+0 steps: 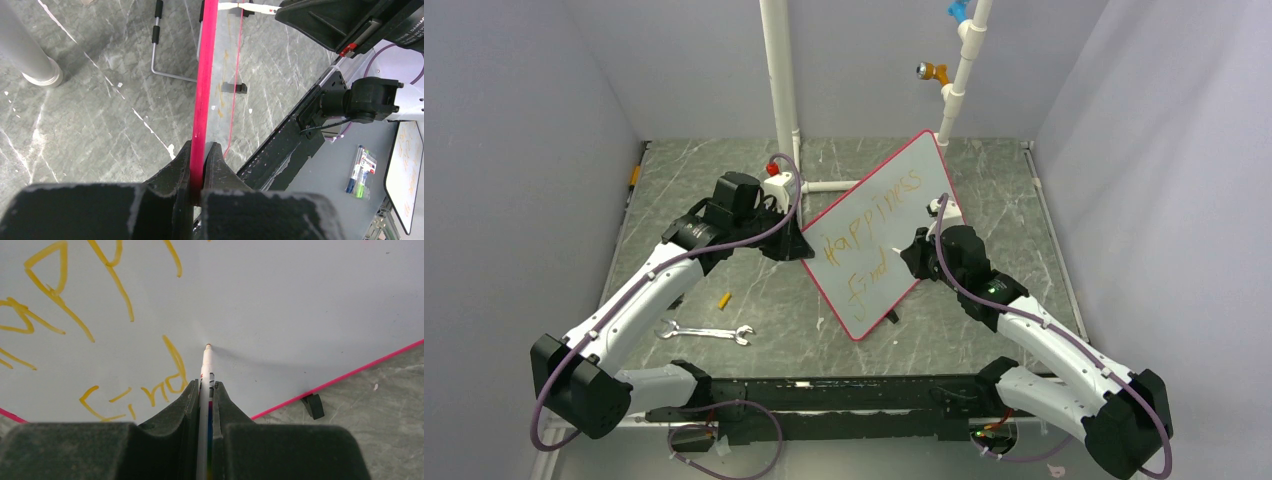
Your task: Write a sentence on the whiteboard
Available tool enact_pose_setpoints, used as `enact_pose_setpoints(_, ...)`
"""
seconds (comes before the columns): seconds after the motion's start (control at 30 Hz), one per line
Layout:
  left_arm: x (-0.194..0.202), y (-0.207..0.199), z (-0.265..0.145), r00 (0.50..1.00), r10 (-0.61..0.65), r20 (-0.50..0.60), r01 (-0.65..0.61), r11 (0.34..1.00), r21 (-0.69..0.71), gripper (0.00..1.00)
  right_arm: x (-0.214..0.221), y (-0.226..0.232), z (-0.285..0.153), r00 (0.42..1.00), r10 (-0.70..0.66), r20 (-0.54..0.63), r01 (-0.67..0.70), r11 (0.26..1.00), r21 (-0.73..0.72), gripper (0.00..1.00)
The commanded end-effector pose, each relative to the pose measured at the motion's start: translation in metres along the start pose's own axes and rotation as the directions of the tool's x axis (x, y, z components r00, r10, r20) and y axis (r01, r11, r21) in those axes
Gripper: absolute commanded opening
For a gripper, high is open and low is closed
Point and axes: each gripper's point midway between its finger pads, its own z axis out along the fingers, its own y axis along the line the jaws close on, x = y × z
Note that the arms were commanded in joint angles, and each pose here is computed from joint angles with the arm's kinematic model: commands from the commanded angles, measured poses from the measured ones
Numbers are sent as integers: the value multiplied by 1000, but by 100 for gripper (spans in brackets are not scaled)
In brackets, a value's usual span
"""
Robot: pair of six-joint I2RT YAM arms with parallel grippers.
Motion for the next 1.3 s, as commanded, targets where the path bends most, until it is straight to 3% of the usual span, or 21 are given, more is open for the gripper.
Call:
enact_pose_setpoints(0.0,14,90,-10,974,196,-112,-224,897,-380,0,-20,11,4,998,11,59,-8,999,-49,0)
enact_pose_setpoints(0.67,15,91,-9,974,193,-118,-224,897,-382,0,20,21,1,997,46,-56,-53,990,-131,0)
enact_pose_setpoints(1.27,15,92,-8,974,192,-120,-224,896,-384,0,28,-10,2,996,42,-78,-39,998,42,0)
